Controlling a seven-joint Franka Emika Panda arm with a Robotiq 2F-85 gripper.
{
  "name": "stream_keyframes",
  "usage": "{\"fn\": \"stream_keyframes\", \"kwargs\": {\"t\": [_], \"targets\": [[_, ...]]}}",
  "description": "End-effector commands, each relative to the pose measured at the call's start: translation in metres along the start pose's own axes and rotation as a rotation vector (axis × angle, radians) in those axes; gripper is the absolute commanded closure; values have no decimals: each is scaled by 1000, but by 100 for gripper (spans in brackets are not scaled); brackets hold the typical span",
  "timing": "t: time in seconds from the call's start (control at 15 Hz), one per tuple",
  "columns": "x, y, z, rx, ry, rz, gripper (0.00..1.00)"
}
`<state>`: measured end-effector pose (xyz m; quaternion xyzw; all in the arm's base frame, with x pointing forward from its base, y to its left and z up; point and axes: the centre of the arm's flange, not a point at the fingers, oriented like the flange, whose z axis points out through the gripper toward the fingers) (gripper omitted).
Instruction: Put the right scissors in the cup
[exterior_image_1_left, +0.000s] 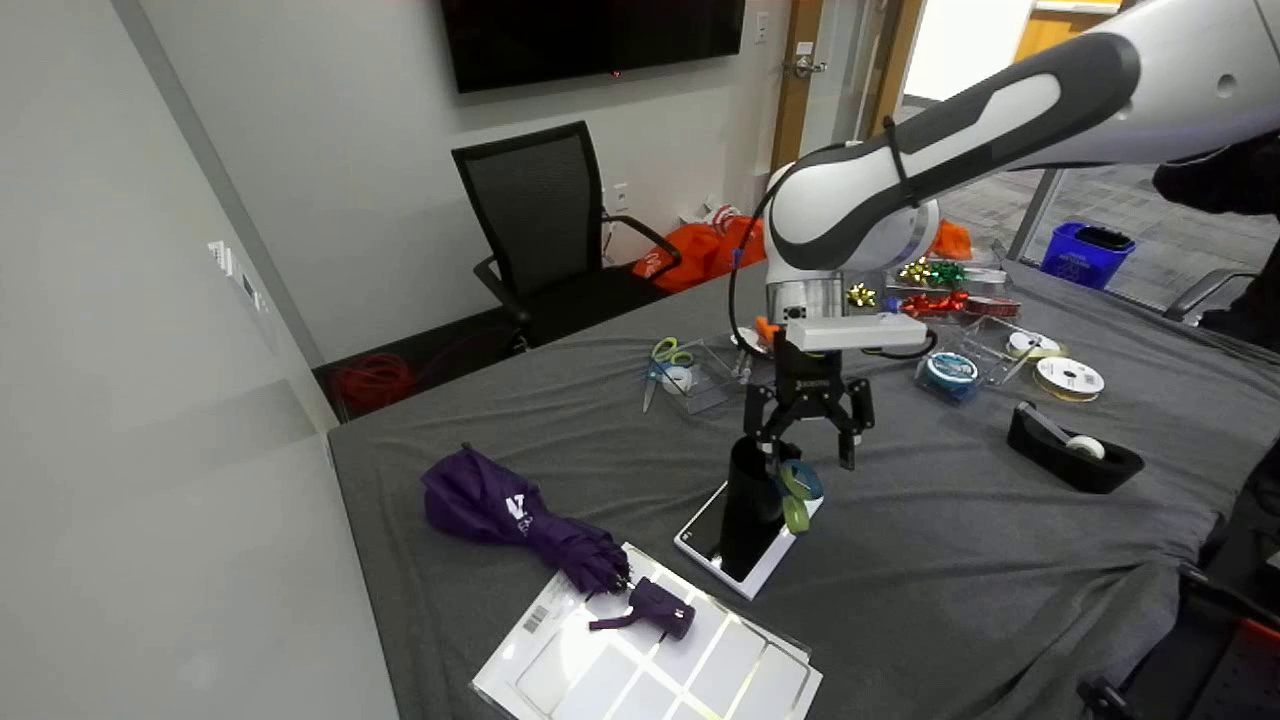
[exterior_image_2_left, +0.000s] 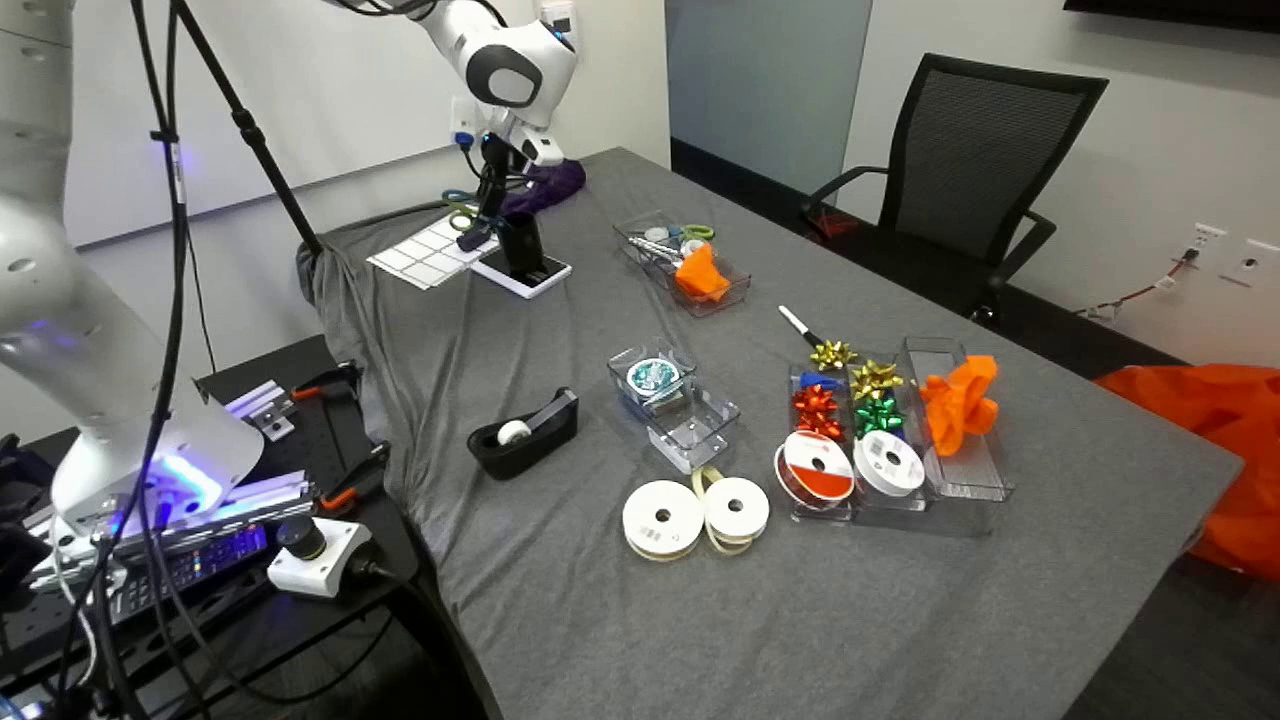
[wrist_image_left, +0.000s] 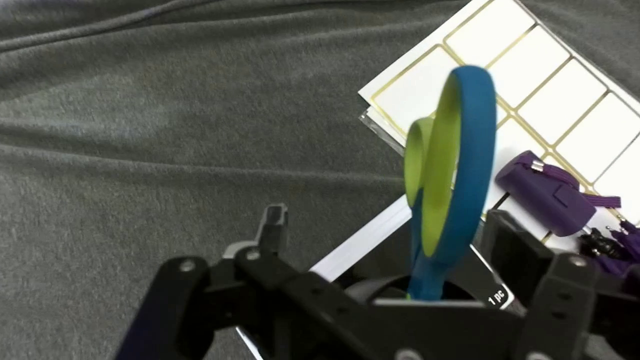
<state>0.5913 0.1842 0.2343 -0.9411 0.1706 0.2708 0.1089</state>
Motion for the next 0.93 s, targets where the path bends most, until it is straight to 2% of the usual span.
{"fn": "stream_keyframes", "kwargs": {"t": [0.0,0.53,0.87], "targets": [[-47,17,11,-3,117,-70,0],[-115,-14,4,48,306,-129,0],[-141,-19,8,44,352,-143,0]]}}
